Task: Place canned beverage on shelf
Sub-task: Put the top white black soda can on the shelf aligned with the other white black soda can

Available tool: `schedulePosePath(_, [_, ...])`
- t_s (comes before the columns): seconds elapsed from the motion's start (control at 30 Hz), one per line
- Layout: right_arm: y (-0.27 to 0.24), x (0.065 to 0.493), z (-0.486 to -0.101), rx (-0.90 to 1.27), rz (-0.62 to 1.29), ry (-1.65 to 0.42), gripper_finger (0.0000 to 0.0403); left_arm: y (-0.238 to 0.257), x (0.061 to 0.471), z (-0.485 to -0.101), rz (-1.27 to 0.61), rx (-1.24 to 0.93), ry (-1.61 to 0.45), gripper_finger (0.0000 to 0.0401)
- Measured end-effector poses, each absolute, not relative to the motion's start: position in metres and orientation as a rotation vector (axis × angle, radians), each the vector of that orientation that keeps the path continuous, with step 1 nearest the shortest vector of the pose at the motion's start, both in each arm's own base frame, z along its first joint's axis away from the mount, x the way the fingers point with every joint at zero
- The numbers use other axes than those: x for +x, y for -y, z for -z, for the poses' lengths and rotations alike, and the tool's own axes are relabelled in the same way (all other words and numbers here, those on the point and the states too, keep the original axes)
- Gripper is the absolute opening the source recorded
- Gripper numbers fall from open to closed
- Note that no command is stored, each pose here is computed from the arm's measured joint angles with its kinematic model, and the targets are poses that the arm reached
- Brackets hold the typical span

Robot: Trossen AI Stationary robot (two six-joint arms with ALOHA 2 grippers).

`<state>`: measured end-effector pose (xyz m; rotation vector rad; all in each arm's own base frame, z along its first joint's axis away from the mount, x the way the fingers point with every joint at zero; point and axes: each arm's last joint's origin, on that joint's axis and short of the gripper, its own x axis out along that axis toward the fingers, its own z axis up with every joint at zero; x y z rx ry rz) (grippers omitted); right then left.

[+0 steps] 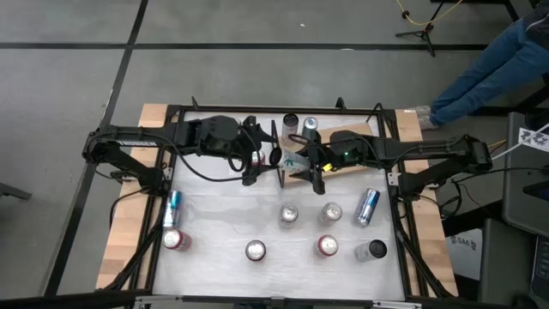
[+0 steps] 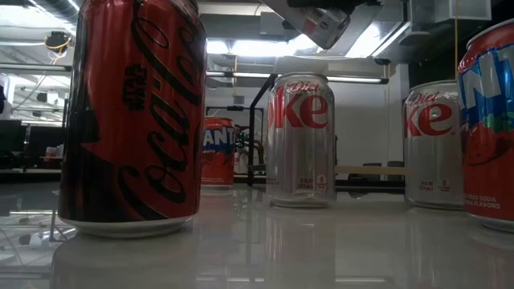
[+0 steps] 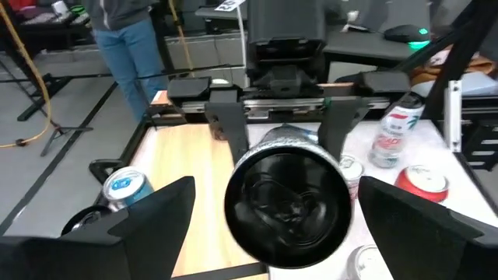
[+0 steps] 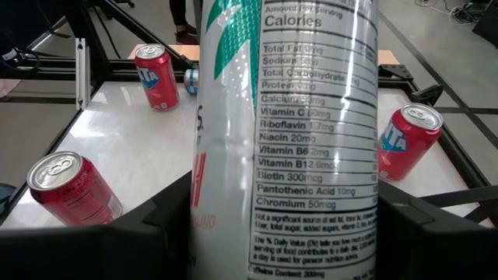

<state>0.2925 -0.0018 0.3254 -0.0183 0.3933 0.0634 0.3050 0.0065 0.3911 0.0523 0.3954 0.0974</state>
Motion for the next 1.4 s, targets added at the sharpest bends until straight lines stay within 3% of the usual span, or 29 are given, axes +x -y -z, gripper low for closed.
schedulePosePath(1.07, [0.001, 0.294, -0.329, -0.015, -0.09, -0.352, 0.025, -0.005, 0.323, -0.381, -0.045, 0.038, -0.38, 0.0351])
schedulePosePath(1.4, [0.001, 0.294, -0.329, -0.015, -0.089, -0.352, 0.025, -0.005, 0.323, -0.381, -0.045, 0.038, -0.381, 0.029])
